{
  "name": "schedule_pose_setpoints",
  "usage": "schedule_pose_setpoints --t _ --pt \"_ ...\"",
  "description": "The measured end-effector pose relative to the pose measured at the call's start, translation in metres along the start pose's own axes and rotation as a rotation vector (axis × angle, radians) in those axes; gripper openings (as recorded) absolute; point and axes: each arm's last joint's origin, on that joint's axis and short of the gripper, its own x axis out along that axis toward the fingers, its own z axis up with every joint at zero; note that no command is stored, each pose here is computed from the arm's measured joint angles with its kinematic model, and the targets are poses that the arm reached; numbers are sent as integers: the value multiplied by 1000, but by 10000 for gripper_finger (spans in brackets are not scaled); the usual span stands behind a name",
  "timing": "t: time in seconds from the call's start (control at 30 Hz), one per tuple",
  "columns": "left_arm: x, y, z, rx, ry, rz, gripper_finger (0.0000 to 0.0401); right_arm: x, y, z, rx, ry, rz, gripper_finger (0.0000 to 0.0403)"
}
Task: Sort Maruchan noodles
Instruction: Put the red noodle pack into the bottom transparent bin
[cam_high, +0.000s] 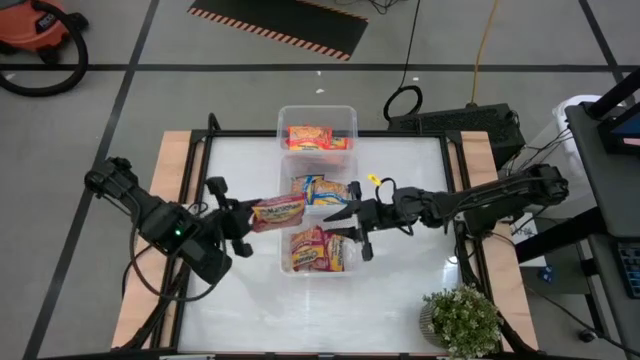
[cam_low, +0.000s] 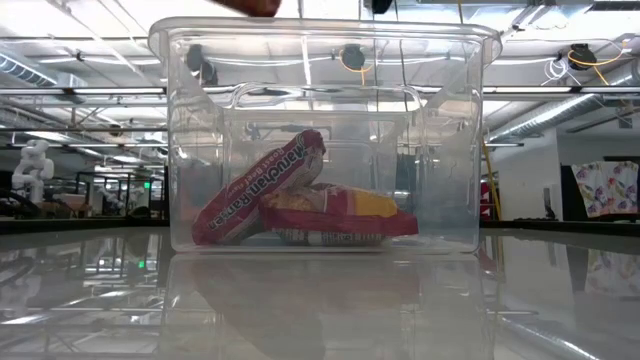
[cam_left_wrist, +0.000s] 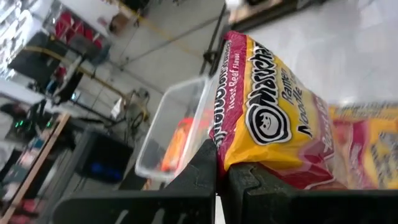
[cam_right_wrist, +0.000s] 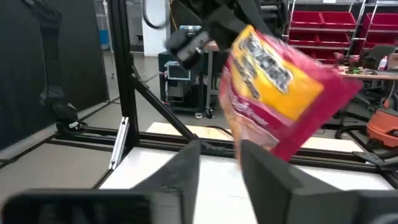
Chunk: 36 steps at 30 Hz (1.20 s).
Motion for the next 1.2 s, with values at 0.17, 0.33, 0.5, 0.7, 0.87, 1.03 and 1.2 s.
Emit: schedule_pose_setpoints --t 0.17,0.33,0.5,0.7,0.87,1.03,1.2 --pt "5 -12 10 -4 -71 -18 3 9 -9 -11 17 20 -31 177" --pt "8 -23 12 -13 -90 -25 3 10 -18 -14 52 26 -59 225" --pt "16 -34 7 9 -76 -9 3 14 -24 -20 104 43 -79 254" --pt "24 -44 4 19 -88 -4 3 27 -28 -32 157 16 24 272" --pt "25 -46 4 9 -91 -4 3 31 -28 -33 162 -30 88 270" --pt "27 -45 7 -32 -102 -13 3 31 -26 -32 110 -42 93 261" --pt "30 -44 12 -57 -116 -36 3 31 -23 -30 96 -63 101 238"
